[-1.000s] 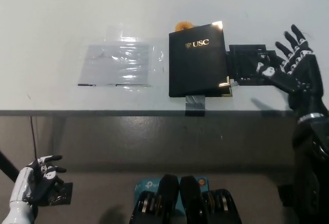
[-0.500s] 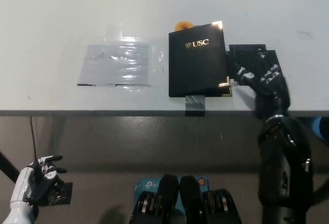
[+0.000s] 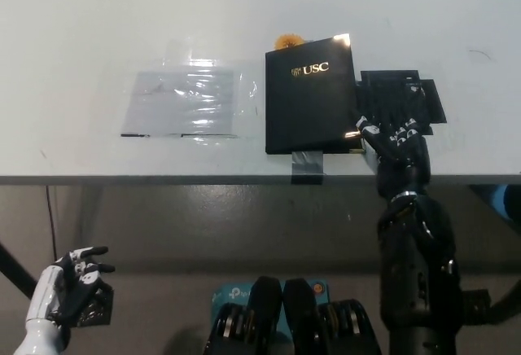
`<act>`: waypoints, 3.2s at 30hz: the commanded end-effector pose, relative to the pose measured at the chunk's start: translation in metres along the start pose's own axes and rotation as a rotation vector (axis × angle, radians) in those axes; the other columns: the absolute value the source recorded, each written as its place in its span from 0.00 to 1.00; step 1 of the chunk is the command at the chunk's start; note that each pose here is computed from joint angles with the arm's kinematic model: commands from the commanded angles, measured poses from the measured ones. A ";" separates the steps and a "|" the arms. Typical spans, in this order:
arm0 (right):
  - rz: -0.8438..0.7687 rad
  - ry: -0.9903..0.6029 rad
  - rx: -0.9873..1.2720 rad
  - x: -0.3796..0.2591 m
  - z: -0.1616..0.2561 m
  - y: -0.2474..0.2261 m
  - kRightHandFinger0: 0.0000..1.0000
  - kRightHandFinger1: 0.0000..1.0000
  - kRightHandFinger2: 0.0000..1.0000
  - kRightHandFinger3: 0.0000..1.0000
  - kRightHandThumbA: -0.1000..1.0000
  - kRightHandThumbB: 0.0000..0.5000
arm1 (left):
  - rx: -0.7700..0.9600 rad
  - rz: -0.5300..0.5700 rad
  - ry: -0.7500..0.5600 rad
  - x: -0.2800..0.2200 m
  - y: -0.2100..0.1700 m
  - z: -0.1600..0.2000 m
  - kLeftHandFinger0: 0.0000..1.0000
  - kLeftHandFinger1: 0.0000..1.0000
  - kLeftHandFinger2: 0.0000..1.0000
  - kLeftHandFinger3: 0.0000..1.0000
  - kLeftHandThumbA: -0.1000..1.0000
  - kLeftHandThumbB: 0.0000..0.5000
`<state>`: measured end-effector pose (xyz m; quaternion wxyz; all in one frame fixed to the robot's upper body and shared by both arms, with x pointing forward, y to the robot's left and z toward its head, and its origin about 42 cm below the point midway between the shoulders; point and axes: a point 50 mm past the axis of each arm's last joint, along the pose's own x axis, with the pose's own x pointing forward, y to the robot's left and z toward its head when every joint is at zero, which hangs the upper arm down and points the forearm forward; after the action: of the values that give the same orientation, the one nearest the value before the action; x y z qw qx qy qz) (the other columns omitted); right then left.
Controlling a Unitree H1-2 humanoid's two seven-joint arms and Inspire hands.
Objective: The robot uses its right hand to push the cover of the diary kept in the middle of the desk towards the left to open it
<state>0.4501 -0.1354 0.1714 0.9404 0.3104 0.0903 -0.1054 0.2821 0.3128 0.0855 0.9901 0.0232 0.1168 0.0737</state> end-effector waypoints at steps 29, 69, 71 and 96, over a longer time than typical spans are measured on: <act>0.111 0.089 0.033 -0.017 -0.036 0.099 1.00 1.00 1.00 1.00 1.00 0.19 | 0.011 -0.047 -0.030 0.002 -0.008 0.009 0.30 0.35 0.42 0.56 0.33 0.76; 0.328 -0.205 -0.425 -0.027 -0.012 0.149 1.00 1.00 1.00 1.00 1.00 0.40 | 0.074 -0.116 -0.058 0.017 -0.014 0.025 0.26 0.31 0.39 0.53 0.33 0.88; 0.329 -0.218 -0.465 -0.027 -0.013 0.148 1.00 1.00 1.00 1.00 1.00 0.36 | 0.077 -0.124 -0.074 0.018 -0.014 0.027 0.26 0.31 0.40 0.54 0.33 0.88; 0.416 -0.237 -0.924 -0.034 -0.080 0.130 1.00 1.00 1.00 1.00 1.00 0.39 | 0.101 -0.211 -0.071 0.035 -0.034 0.053 0.23 0.34 0.43 0.57 0.23 0.68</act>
<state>0.4426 -0.0182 0.1658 0.9894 -0.1341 -0.0107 0.0545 0.3264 0.2859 0.1128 0.9926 0.0561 0.1052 -0.0226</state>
